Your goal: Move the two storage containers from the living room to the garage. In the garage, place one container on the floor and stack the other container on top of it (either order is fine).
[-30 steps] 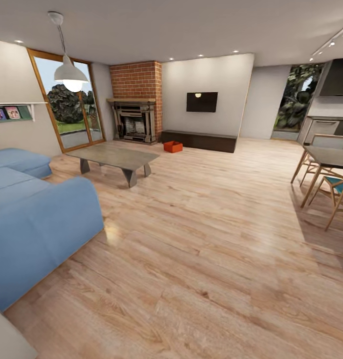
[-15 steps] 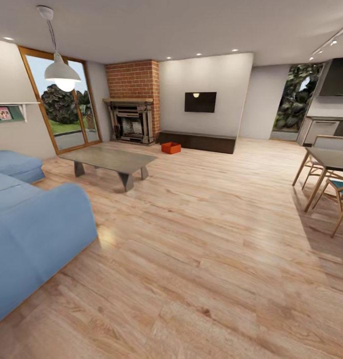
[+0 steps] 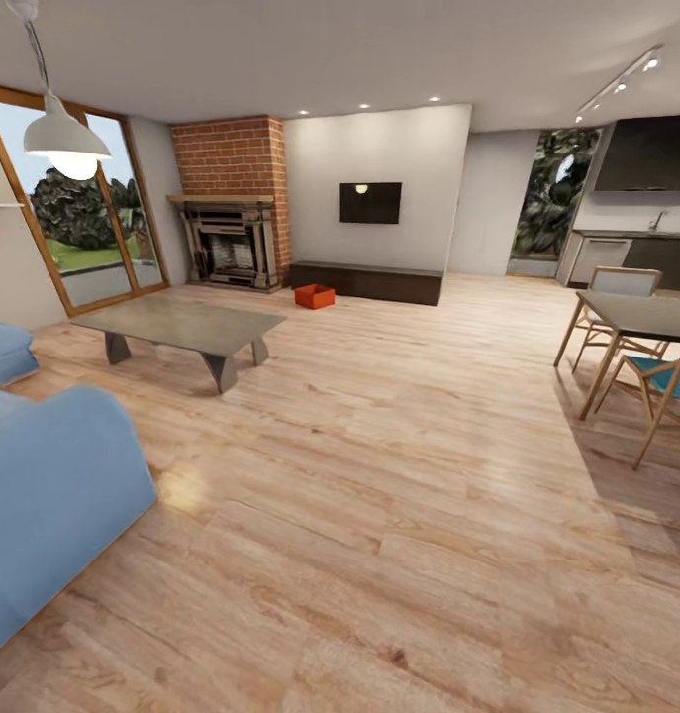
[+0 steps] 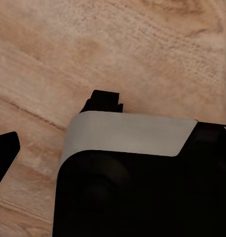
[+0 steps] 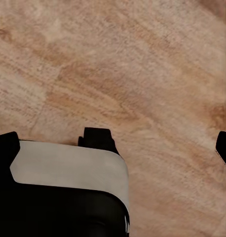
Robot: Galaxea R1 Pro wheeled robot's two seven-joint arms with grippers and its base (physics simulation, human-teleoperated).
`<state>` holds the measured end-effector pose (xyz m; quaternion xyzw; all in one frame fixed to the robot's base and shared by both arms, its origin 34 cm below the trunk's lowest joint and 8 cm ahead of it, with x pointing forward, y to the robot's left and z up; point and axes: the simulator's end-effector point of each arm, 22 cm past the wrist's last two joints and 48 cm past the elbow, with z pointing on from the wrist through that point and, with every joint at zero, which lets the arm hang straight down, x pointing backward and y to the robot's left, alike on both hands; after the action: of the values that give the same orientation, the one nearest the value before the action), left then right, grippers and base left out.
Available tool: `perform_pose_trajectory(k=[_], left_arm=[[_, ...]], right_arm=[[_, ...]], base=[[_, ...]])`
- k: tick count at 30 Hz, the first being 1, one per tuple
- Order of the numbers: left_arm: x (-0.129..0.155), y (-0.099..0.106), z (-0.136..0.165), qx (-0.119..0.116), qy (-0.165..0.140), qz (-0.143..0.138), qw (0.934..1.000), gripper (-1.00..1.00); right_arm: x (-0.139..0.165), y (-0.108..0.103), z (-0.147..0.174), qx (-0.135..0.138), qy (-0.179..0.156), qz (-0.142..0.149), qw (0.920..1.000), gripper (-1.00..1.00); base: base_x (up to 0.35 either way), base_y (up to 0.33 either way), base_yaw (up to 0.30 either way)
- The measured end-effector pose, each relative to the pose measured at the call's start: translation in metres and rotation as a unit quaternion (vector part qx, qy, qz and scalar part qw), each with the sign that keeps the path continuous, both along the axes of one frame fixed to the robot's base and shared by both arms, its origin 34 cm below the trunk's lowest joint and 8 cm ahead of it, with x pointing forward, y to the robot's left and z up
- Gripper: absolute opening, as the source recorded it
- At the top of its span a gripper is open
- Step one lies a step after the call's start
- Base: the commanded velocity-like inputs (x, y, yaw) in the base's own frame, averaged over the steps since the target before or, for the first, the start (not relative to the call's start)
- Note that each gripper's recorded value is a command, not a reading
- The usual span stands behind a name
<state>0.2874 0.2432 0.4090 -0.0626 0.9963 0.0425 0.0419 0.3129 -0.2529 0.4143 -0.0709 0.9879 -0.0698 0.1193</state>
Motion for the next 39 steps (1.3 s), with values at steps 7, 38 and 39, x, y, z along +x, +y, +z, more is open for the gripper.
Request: perform_pose_trajectory(k=[7,38,39], left_arm=[[0.0000,0.0000,0.0000,0.000,0.000,0.000,1.0000,1.00],[0.0000,0.0000,0.0000,0.000,0.000,0.000,1.0000,1.00],[0.0000,0.0000,0.0000,0.000,0.000,0.000,1.0000,1.00]], right_arm=[[-0.0001,-0.0001,0.0000,0.000,0.001,0.000,1.0000,1.00],[0.0005,0.0000,0.0001,0.000,-0.001,0.000,1.0000,1.00],[0.0005,0.0000,0.0001,0.000,-0.001,0.000,1.0000,1.00]], base=[[0.322,0.000,-0.004],[0.322,0.000,-0.031],[0.323,0.000,-0.027]])
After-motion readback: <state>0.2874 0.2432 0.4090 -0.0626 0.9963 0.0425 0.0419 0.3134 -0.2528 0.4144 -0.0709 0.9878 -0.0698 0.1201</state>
